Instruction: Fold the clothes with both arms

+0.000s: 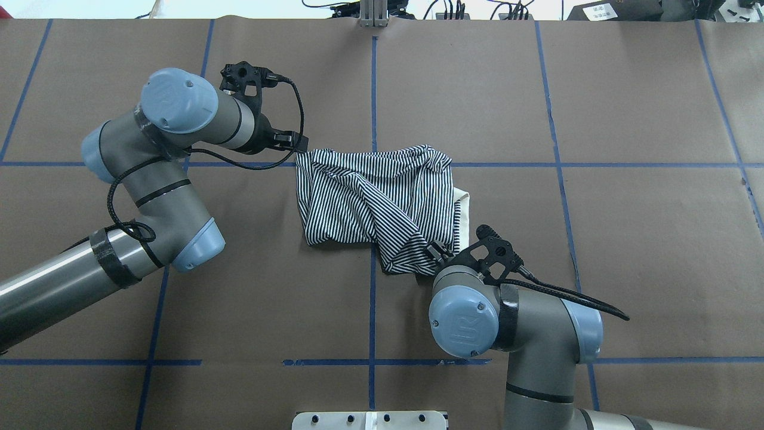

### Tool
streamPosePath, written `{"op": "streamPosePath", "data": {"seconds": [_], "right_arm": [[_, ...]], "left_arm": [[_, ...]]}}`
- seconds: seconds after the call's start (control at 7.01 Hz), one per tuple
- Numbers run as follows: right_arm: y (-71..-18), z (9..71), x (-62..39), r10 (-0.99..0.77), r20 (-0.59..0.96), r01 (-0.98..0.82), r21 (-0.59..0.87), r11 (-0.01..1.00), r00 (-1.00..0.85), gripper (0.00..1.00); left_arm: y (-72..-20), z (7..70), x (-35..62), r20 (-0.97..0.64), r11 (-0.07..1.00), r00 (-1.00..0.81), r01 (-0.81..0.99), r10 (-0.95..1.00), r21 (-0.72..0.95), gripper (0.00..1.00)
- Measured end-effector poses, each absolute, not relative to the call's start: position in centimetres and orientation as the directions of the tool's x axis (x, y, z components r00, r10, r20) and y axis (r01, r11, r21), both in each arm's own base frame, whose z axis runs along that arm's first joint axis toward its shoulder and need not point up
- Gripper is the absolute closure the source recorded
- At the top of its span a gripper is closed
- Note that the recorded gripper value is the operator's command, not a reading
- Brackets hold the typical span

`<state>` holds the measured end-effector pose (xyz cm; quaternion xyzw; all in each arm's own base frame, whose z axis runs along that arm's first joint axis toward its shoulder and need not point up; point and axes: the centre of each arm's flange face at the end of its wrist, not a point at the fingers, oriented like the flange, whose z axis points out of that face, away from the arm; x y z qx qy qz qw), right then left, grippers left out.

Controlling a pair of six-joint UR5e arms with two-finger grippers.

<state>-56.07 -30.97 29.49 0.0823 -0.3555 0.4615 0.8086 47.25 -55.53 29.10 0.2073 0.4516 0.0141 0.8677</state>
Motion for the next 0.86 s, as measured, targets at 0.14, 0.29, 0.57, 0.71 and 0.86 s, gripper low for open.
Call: {"op": "streamPosePath", "data": {"seconds": [0.14, 0.29, 0.57, 0.71, 0.86], "right_arm": [[-31.2, 29.4, -56.0, 0.693, 0.651, -0.809, -0.202, 0.552, 0.311, 1.00], [-31.4, 29.3, -55.8, 0.694, 0.652, -0.811, -0.204, 0.548, 0.305, 1.00], [-32.6, 28.7, -55.0, 0.695, 0.657, -0.817, -0.206, 0.539, 0.293, 1.00], [-33.8, 27.8, -54.1, 0.694, 0.662, -0.818, -0.211, 0.534, 0.283, 1.00], [-35.7, 26.1, -52.8, 0.700, 0.661, -0.822, -0.220, 0.525, 0.271, 1.00]], "left_arm": [[-55.5, 29.1, 47.2, -0.778, 0.913, 0.592, 0.163, 0.212, 0.373, 0.00], [-55.5, 29.1, 47.2, -0.778, 0.913, 0.591, 0.163, 0.212, 0.373, 0.00], [-55.5, 29.1, 47.3, -0.778, 0.913, 0.591, 0.162, 0.213, 0.373, 0.00], [-55.5, 29.1, 47.3, -0.778, 0.913, 0.591, 0.162, 0.213, 0.373, 0.00], [-55.5, 29.0, 47.3, -0.779, 0.913, 0.590, 0.163, 0.213, 0.373, 0.00]]}}
